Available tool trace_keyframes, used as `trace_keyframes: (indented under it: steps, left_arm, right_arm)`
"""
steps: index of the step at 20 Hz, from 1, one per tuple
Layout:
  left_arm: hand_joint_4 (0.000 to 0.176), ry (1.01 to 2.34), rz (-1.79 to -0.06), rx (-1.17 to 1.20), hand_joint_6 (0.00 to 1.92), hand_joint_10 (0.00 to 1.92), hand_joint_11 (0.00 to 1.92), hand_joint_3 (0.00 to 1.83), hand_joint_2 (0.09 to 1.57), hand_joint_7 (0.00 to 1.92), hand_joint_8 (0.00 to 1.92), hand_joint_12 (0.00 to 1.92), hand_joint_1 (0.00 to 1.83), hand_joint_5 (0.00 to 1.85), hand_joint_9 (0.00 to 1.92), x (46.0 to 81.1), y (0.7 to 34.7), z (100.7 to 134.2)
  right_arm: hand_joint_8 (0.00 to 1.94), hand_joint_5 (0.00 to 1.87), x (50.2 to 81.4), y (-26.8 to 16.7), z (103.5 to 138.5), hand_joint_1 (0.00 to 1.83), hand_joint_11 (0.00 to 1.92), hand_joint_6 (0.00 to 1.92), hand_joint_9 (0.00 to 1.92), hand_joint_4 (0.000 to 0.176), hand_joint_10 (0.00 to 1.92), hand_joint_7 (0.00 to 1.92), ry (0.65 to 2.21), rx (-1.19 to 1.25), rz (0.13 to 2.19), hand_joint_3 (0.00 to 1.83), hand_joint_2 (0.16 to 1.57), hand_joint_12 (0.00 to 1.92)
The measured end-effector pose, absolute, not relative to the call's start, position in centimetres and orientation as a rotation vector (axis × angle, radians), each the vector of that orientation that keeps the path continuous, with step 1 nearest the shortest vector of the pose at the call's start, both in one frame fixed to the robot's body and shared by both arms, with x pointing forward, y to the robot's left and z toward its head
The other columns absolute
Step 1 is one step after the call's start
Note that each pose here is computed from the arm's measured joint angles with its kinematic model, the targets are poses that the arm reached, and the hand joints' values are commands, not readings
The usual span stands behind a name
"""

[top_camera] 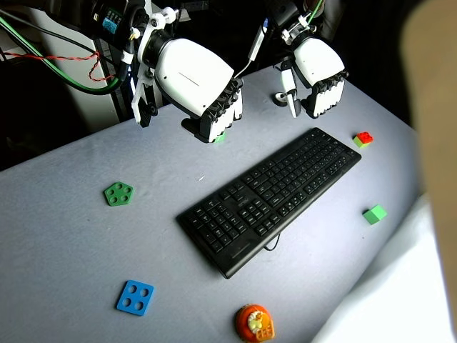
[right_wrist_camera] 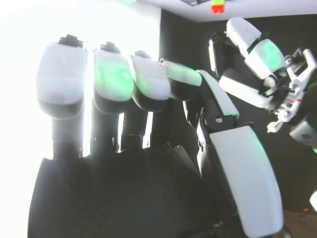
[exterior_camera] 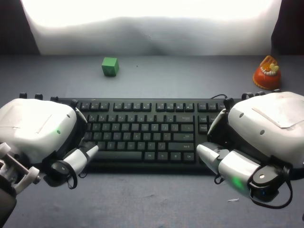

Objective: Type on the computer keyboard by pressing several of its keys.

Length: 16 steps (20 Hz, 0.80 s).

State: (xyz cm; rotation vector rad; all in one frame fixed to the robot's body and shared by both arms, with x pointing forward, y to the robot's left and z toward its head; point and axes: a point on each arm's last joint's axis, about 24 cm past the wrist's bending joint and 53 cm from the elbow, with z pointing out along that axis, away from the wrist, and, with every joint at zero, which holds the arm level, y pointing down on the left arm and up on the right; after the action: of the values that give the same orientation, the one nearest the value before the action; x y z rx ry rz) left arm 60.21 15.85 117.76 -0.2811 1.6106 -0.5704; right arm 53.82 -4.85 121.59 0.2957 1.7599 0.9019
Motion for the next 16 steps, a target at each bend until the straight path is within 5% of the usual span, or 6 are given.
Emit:
trace_keyframes:
  steps: [2,16]
  left_arm:
    - [0.03,1.617,-0.569,-0.285,0.0,0.01,0.0,0.01,1.22,0.23,0.0,0.91,0.1,0.21,0.29,60.2,15.9,117.6]
    - [0.03,1.658,-0.564,-0.311,0.0,0.0,0.0,0.0,1.18,0.11,0.01,0.63,0.0,0.11,0.14,60.5,16.3,115.4]
  right_arm:
    - [0.01,0.26,53.7,-5.0,121.1,0.13,0.0,0.26,0.23,0.0,0.51,0.43,1.773,0.304,0.896,0.02,1.16,1.39]
    - [0.0,0.24,54.5,-4.1,118.1,0.1,0.0,0.07,0.15,0.0,0.25,0.3,1.806,0.369,0.878,0.0,1.13,0.72]
